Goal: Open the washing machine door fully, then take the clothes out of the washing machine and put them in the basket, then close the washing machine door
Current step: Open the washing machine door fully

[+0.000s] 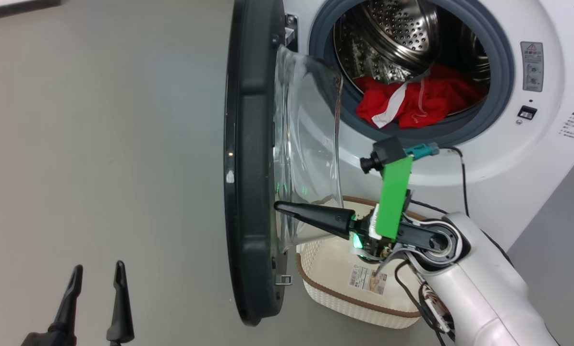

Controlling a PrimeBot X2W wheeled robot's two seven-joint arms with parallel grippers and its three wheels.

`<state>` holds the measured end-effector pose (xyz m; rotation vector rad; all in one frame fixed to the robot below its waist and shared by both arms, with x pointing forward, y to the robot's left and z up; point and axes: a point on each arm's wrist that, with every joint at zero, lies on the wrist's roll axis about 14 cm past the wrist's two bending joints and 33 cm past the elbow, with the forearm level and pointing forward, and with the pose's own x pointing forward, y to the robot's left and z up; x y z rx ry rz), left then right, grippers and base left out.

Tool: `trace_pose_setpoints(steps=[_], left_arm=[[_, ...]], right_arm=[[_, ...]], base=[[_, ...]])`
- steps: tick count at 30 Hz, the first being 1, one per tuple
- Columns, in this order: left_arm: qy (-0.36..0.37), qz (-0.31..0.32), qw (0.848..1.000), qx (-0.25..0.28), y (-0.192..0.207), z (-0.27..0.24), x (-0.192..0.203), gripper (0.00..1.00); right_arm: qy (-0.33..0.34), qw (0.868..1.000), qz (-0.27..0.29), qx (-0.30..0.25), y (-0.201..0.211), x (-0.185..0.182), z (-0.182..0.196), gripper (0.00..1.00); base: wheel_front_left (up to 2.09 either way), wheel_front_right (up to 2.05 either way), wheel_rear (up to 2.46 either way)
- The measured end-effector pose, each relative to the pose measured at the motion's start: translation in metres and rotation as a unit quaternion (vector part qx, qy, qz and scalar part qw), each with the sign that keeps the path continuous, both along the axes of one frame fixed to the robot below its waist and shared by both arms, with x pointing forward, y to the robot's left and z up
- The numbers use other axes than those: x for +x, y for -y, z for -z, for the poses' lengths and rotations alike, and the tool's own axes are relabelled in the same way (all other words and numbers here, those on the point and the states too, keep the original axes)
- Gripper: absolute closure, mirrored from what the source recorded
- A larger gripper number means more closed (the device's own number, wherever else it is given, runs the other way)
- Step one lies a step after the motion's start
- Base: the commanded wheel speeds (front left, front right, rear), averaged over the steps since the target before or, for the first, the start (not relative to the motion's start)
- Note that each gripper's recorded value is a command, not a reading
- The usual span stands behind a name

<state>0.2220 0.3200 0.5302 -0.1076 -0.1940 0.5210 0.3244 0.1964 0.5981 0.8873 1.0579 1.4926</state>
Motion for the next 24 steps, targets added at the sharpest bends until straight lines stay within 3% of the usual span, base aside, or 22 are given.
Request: trace_pose_setpoints(steps=[1, 3, 10, 14, 24], left_arm=[[0.001, 0.001, 1.000, 0.000, 0.000, 0.000, 0.000, 0.00], [0.001, 0.005, 1.000, 0.001, 0.002, 0.001, 0.001, 0.00], [0.003, 0.021, 1.000, 0.000, 0.007, 0.002, 0.004, 0.00], [0.007, 0.031, 0.999, 0.001, 0.010, 0.000, 0.007, 0.00], [0.012, 0.054, 0.998, 0.005, 0.018, -0.003, 0.020, 0.00]], right_arm=[[0.001, 1.000, 0.006, 0.002, 0.003, 0.001, 0.000, 0.58], [0.004, 1.000, 0.019, 0.006, 0.009, 0.003, -0.002, 0.03], [0.050, 0.995, 0.087, 0.019, 0.036, 0.016, -0.008, 0.00], [0.098, 0.981, 0.164, 0.031, 0.054, 0.031, -0.016, 0.00], [0.245, 0.912, 0.327, 0.021, 0.102, 0.063, -0.012, 0.00]], base=[[0.00, 0.00, 0.00], [0.00, 0.00, 0.00], [0.00, 0.00, 0.00], [0.00, 0.00, 0.00], [0.00, 0.00, 0.00]])
